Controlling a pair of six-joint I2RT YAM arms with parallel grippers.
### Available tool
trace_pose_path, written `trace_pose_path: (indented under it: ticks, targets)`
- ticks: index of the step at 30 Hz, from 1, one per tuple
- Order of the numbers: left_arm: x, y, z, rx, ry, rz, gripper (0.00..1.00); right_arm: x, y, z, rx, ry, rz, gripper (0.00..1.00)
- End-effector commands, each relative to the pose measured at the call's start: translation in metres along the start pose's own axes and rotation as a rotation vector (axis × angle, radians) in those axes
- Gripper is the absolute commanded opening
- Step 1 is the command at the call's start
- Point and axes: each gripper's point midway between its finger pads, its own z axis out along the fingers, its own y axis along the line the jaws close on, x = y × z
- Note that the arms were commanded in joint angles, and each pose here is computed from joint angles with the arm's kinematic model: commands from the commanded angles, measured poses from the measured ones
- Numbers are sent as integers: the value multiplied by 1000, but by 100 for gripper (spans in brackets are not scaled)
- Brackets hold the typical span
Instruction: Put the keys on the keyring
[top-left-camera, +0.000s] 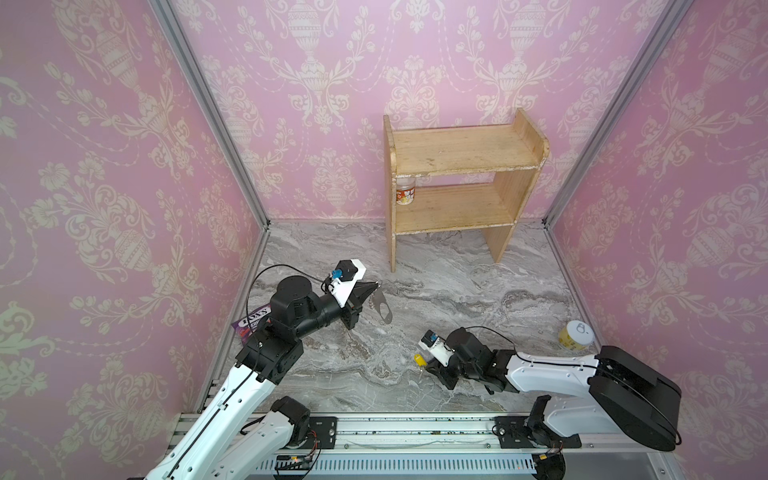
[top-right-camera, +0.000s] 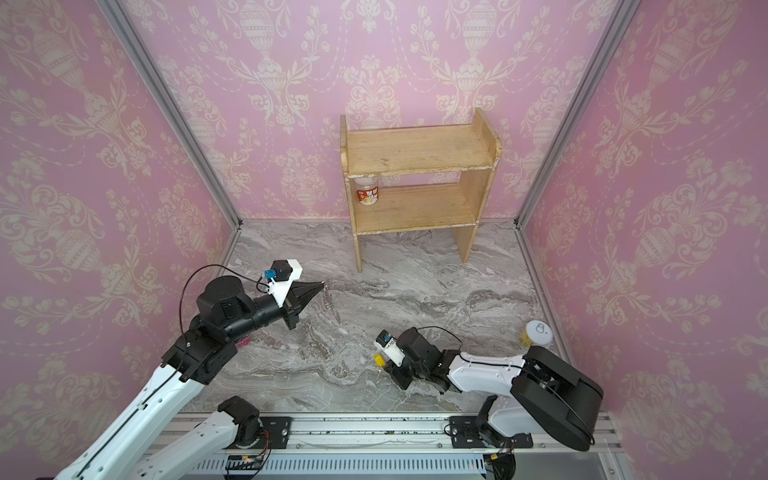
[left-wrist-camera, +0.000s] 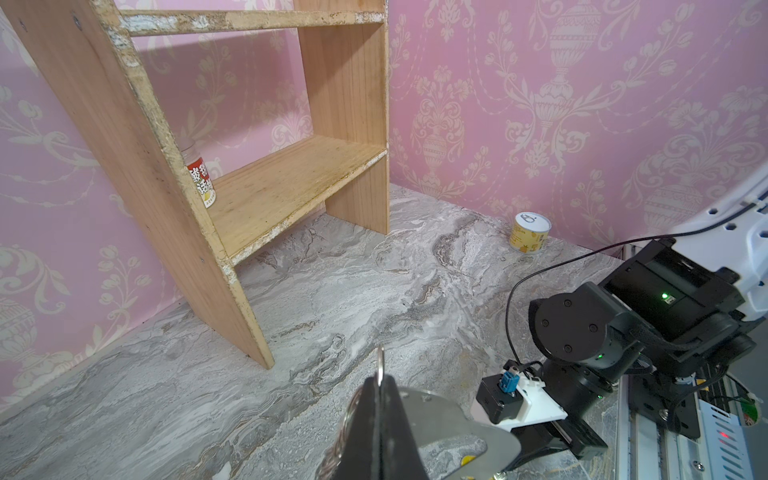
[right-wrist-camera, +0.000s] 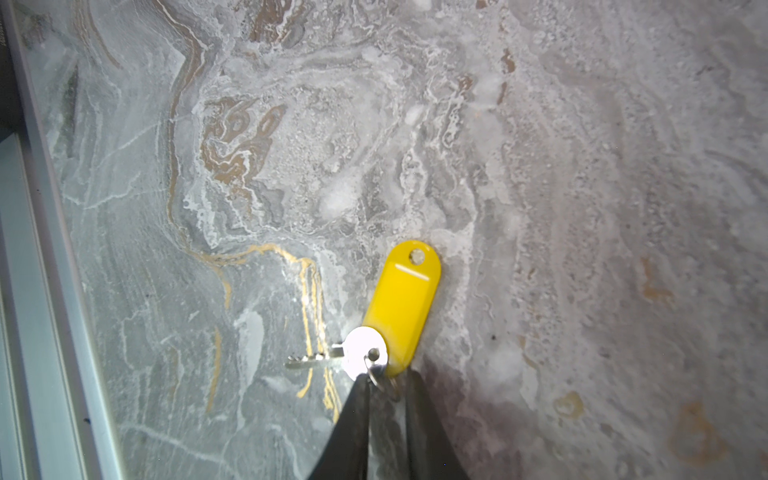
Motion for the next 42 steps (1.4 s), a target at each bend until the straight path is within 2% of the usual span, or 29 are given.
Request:
trace_pose_path:
  ticks: [1,13,24,34,42]
  targets:
    - [-16,-2,-7,1,-41,36,0,8,4,3,-17,20,-31,16]
    - [-16,-2,-7,1,-42,38,0,6,15,-4,-75,1,-43,1]
    - [-18,-3,-10,4,-48,40,0,-6,14,-9,-57,-30,-53,0]
    - [-25,-11,-9,53,-55,52,0,-86,30,-75,-140,-173,-142,0]
    - [-32,-26,1,176,-39,70,0,-126,39,-134,-196,-136,-276,0]
